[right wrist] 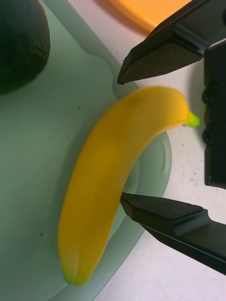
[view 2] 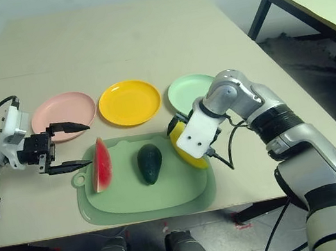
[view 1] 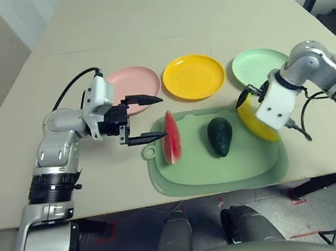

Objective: Place the fruits into color-matched plates.

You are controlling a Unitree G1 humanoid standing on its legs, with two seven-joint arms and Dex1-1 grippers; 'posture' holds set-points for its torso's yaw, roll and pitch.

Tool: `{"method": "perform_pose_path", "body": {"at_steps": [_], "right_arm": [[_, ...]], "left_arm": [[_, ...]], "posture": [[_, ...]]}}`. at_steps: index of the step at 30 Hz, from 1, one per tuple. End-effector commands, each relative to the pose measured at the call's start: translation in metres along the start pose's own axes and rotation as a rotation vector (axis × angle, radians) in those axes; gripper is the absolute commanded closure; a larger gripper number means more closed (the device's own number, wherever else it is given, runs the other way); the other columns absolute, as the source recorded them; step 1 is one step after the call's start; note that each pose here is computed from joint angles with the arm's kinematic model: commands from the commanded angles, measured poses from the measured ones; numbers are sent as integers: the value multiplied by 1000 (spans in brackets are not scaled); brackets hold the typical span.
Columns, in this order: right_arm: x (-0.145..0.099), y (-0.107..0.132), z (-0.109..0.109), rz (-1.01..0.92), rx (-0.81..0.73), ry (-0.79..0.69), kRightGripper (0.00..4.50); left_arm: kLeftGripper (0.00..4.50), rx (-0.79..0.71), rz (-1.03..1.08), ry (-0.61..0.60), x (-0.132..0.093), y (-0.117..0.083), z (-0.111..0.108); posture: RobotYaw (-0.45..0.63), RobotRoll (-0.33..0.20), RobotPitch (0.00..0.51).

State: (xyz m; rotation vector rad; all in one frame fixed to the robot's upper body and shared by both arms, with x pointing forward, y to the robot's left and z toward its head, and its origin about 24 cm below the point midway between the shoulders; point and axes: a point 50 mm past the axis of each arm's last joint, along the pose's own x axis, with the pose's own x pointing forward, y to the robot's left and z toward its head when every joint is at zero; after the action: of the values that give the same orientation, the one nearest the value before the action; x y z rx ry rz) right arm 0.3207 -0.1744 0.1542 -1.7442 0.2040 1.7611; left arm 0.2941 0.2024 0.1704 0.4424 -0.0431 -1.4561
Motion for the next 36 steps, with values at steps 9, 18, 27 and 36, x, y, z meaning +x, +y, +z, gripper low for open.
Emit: {"method": "perform_pose_path", "body": {"at_steps": [9, 18, 27, 36], "right_arm": [[13, 17, 4, 102, 50, -35, 1506], [2, 22, 17, 90, 61, -61, 2810], [-43, -8, 3, -31, 121, 41, 2810], [-42, -98, -15, -374, 231, 92, 2810]], "left_arm": [[0, 16, -5, 11, 1, -1, 4], [0, 17, -11, -2, 5, 2, 5], [0, -22, 70, 6, 9, 7, 1], [0, -76, 226, 66, 28, 16, -2]], "posture": [[189, 0, 128], [167, 0, 123], [154, 0, 115], [182, 0, 121]]}}
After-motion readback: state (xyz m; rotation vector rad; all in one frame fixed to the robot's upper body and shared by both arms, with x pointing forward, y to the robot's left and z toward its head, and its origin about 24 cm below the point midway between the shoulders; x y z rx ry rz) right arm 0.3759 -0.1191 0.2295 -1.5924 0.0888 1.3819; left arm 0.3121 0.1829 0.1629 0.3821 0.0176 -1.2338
